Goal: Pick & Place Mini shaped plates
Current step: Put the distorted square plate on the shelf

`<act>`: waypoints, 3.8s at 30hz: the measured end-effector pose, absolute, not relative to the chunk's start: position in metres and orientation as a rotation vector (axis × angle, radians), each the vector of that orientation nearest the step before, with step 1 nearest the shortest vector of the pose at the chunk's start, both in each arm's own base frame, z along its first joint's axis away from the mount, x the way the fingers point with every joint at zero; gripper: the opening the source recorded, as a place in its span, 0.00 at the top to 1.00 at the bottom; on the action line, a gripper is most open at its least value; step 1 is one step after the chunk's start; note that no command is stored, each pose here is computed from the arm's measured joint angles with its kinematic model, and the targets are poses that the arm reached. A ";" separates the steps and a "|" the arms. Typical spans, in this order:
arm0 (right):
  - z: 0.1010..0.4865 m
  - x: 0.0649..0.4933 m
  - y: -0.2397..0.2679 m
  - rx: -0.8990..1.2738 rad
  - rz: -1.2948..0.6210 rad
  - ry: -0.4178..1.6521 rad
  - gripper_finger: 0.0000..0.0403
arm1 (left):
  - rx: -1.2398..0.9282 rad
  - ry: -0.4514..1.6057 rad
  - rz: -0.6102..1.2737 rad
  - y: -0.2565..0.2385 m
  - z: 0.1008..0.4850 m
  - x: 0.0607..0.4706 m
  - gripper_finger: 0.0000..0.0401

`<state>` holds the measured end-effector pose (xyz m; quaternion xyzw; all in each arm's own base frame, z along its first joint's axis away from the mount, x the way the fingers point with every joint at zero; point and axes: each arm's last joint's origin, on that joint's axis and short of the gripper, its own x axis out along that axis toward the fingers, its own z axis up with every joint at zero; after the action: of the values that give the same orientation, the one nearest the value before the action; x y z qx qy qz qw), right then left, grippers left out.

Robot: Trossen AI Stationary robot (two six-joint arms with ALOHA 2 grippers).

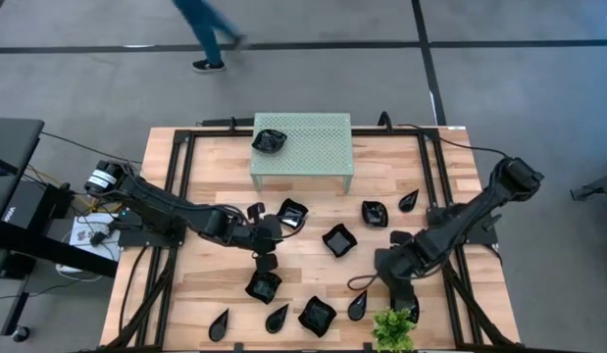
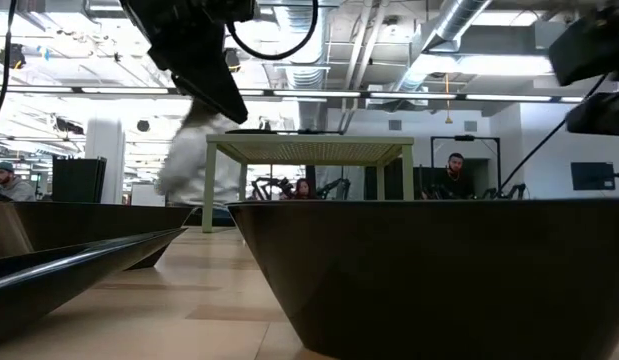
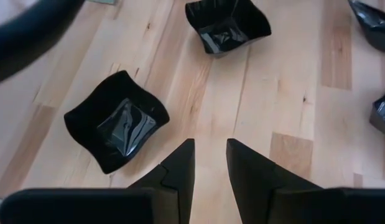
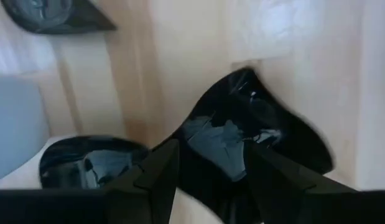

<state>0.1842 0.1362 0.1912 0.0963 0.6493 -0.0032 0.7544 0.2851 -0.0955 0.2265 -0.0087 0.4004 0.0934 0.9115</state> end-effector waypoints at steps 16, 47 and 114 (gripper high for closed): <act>0.142 0.193 0.154 0.091 -0.124 1.561 0.58 | -0.031 0.798 0.187 -0.096 0.228 0.287 0.77; 0.183 0.217 0.142 0.251 -0.119 1.430 0.80 | -0.049 0.744 0.175 -0.098 0.232 0.291 0.77; 0.253 0.244 0.159 -0.114 0.051 1.153 0.99 | -0.063 0.713 0.168 -0.099 0.234 0.293 0.77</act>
<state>0.2443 0.1587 0.2530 -0.0536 0.5448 0.0239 0.8365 0.2934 -0.0986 0.2343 -0.0306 0.3486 0.0824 0.9331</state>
